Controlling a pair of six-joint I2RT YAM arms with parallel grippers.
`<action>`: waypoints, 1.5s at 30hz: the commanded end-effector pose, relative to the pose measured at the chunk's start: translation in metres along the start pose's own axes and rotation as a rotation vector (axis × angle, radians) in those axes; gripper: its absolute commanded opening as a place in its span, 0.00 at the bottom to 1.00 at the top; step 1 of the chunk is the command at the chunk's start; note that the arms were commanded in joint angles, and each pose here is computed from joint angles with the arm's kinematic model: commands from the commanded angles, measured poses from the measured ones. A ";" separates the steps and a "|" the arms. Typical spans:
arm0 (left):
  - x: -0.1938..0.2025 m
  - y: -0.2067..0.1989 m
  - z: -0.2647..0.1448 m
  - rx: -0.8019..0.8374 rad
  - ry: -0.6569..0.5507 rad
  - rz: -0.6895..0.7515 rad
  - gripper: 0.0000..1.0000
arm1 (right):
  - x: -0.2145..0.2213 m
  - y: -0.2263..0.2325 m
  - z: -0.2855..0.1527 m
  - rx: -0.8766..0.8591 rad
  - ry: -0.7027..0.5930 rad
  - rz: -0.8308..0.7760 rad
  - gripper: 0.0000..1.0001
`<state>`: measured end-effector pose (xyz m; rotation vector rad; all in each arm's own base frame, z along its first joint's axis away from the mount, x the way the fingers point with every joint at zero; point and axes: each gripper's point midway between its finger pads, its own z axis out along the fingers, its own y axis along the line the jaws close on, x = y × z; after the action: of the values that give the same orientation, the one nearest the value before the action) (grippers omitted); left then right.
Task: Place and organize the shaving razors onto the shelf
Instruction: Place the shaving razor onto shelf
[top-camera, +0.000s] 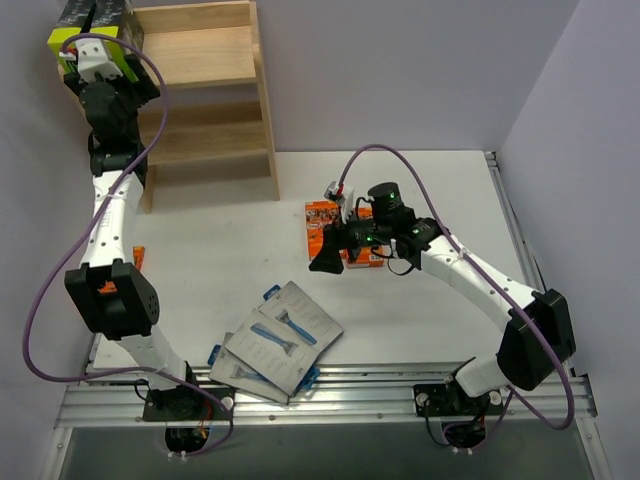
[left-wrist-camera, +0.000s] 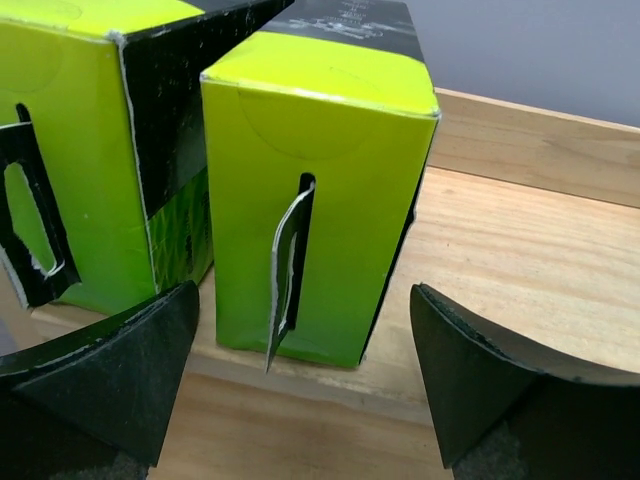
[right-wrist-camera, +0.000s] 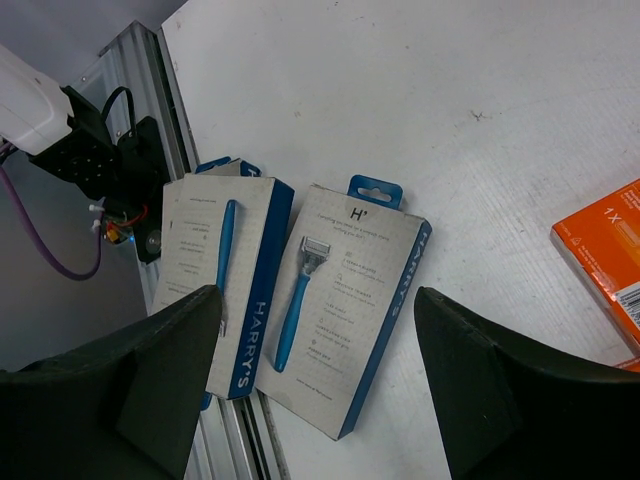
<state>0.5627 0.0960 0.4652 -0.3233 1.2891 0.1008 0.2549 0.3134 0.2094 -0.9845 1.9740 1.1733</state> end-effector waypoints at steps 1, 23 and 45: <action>-0.033 0.024 -0.015 -0.083 -0.046 0.004 0.95 | -0.011 0.015 -0.013 -0.024 -0.033 -0.055 0.73; -0.073 0.005 -0.098 0.065 -0.019 0.008 0.94 | -0.011 0.023 -0.026 -0.047 -0.063 -0.087 0.77; -0.086 -0.171 -0.072 0.472 -0.007 -0.102 0.94 | 0.000 0.012 -0.015 -0.058 -0.053 -0.066 0.77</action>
<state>0.4995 -0.0858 0.5490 0.0588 1.2658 -0.3442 0.2384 0.3028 0.2170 -1.0200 1.9037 1.2029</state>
